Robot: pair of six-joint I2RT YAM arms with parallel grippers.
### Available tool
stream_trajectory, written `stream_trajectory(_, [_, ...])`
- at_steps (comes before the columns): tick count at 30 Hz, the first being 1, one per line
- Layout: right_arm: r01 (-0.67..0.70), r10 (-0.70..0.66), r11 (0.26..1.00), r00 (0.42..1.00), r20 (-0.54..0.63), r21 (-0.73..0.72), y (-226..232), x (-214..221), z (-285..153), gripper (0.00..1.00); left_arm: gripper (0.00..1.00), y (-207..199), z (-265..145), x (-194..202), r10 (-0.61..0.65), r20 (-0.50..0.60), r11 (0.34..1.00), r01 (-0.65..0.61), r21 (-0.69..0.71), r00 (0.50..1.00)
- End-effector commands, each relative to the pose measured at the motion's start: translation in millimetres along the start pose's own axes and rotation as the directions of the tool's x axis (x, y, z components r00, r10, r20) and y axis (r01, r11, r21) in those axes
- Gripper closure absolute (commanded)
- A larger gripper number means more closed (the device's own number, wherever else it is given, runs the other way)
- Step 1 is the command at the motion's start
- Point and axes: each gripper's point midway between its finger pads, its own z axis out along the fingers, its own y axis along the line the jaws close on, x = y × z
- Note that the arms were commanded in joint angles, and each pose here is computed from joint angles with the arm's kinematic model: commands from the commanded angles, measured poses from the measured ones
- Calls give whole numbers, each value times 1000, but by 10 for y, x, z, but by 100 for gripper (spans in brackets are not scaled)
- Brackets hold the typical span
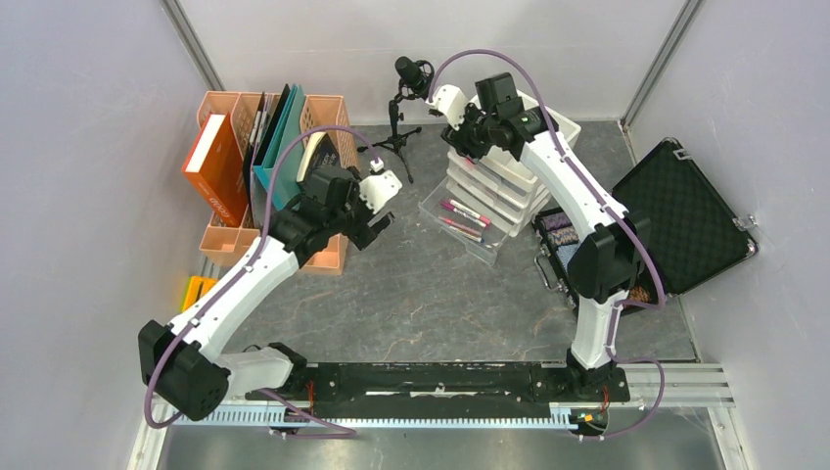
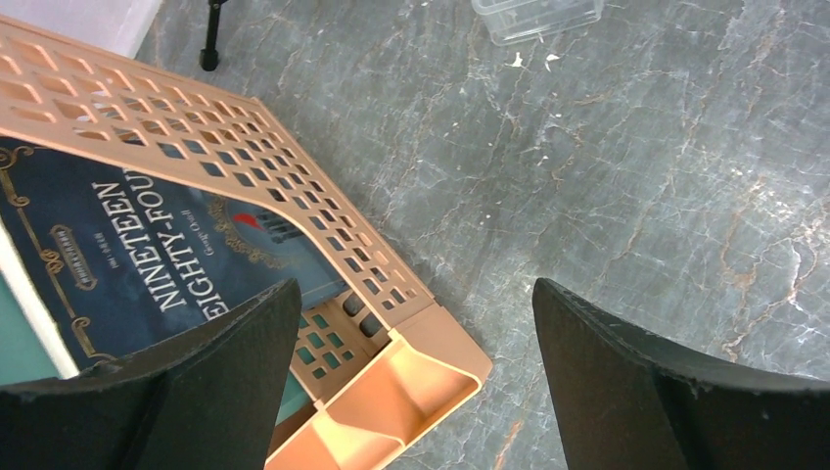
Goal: Organize the desk
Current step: Close the drawer in the storage box.
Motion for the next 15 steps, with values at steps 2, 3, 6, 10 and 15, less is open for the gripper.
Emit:
stream_trajectory(2, [13, -13, 1000, 999, 41, 13, -41, -111, 98, 56, 6, -101, 209, -45, -3, 39, 998, 1, 56, 999])
stream_trajectory(3, [11, -11, 1000, 999, 42, 8, -28, -104, 114, 60, 5, -103, 271, -38, 15, 36, 998, -17, 60, 999])
stream_trajectory(6, [2, -1, 1000, 999, 45, -13, 20, -90, 142, 70, 4, -96, 444, -51, 50, 26, 996, -52, 72, 998])
stream_trajectory(10, [1, 0, 999, 999, 43, -41, 88, -58, 169, 80, 4, -84, 642, -52, 57, -5, 995, -57, 82, 998])
stream_trajectory(15, [2, -1, 998, 1000, 21, -65, 146, 11, 202, 86, 2, -129, 767, -64, 57, -13, 994, -55, 95, 998])
